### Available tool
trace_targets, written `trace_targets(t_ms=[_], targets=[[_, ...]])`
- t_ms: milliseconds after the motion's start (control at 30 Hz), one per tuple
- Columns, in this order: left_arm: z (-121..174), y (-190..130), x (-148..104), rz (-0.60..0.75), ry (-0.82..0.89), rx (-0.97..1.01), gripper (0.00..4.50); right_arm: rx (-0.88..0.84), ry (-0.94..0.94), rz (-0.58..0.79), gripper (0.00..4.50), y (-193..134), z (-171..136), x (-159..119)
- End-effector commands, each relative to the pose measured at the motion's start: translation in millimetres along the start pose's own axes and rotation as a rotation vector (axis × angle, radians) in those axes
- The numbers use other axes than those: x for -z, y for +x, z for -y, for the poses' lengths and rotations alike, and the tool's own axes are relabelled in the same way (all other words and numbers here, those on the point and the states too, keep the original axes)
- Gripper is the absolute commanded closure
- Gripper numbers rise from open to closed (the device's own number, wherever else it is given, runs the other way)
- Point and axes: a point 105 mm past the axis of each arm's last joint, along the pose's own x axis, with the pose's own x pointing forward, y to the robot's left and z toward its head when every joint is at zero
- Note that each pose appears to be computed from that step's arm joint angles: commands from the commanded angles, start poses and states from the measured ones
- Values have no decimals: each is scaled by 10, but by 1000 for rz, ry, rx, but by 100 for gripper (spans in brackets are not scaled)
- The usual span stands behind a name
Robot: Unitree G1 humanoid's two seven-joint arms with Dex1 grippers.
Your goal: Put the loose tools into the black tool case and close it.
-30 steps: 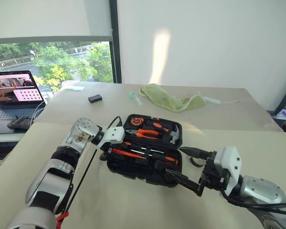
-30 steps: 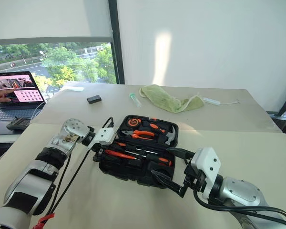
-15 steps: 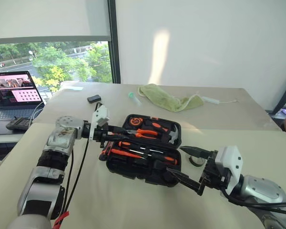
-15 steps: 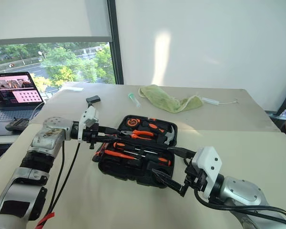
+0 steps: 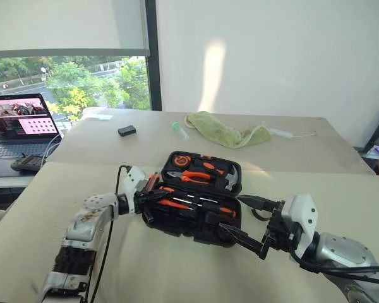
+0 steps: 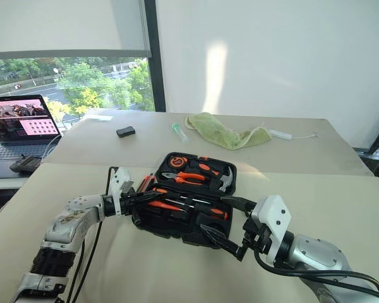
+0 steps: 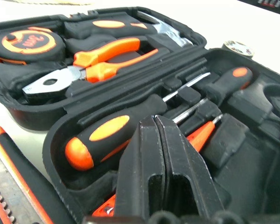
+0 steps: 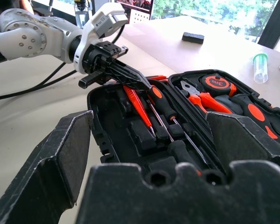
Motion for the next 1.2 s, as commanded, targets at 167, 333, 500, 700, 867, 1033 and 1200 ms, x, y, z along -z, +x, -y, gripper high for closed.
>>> trace_targets(t_ms=[167,333,500,700,867,1033,1200], targets=[[222,82,345,-113,11,-10,443,-1,-37,8,0,-24,0,-120],[330,65,554,-172,-56,-15,443,-4,-34,-1,0,-28,0,-122],[358,92,682,-223,-109,-17,443,-14,-33,-5,0,-28,1,-123],[325,73,750,-220,-179,-47,443,-28,-37,-7,0,-12,6,-125],[26,-120,-208,225,-258,-147,443,-38,-37,-5,0,2,8,-121],[-389,-505,-531,319,-324,-316,329,-49,-38,8,0,36,38,-107],[-506,-548,-363,108,-250,-462,141,-65,-39,16,0,74,59,-81]])
